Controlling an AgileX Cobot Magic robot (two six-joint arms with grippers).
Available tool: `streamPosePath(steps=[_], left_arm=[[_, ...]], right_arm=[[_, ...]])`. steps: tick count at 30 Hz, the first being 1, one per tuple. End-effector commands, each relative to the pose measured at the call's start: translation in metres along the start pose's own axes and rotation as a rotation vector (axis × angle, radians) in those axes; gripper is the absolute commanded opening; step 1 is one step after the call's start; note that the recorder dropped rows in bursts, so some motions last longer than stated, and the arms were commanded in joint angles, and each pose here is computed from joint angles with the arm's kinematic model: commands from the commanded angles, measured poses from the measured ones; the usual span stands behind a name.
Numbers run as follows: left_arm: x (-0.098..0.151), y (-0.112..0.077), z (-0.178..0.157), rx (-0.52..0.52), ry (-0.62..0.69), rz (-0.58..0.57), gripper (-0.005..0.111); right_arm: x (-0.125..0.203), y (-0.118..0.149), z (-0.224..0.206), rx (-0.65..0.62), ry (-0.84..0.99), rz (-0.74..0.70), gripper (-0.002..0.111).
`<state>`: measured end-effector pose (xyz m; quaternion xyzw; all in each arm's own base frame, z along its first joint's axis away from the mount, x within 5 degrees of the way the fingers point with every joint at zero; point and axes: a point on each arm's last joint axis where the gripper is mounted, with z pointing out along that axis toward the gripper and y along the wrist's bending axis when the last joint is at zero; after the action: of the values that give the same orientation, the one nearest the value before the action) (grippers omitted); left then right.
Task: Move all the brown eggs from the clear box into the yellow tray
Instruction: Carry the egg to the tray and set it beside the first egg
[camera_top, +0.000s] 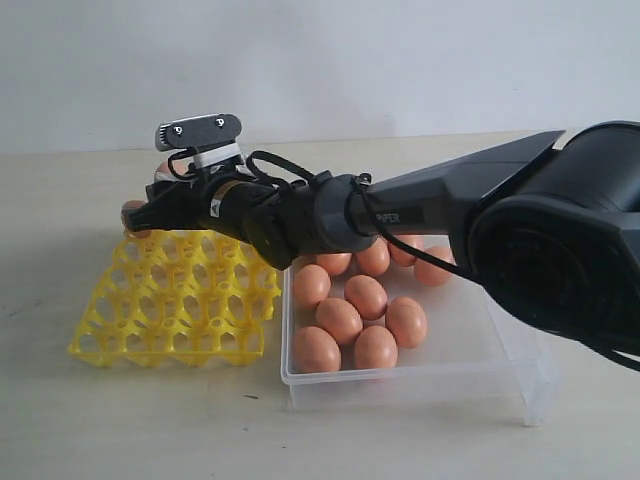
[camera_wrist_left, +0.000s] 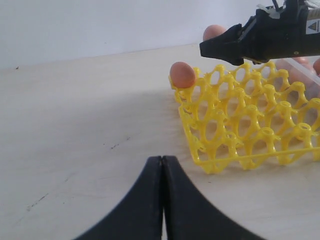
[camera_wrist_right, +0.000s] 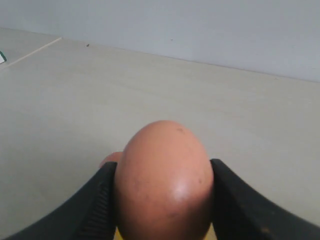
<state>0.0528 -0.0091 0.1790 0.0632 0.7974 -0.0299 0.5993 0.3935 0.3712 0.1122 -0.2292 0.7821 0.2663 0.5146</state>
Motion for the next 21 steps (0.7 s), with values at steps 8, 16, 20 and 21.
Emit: streamPosePath(steps=[8,16,20,21], left_arm=[[-0.002,0.0,-0.0008,0.002,-0.016,0.004,0.0],[-0.002,0.0,-0.0008,0.002,-0.016,0.004,0.0],[-0.002,0.0,-0.0008,0.002,-0.016,0.004,0.0],[-0.002,0.0,-0.0008,0.002,-0.016,0.004,0.0]], right_arm=[[0.0005,-0.0068,0.0029,0.01,-0.016,-0.002,0.0],[-0.0029,-0.0061,0.0029,0.001,-0.057,0.01,0.0],[-0.0029,-0.0051,0.0029,-0.001,-0.058,0.009,0.01],[-0.0029,-0.0051,0.0029,-0.001,-0.058,0.009,0.015]])
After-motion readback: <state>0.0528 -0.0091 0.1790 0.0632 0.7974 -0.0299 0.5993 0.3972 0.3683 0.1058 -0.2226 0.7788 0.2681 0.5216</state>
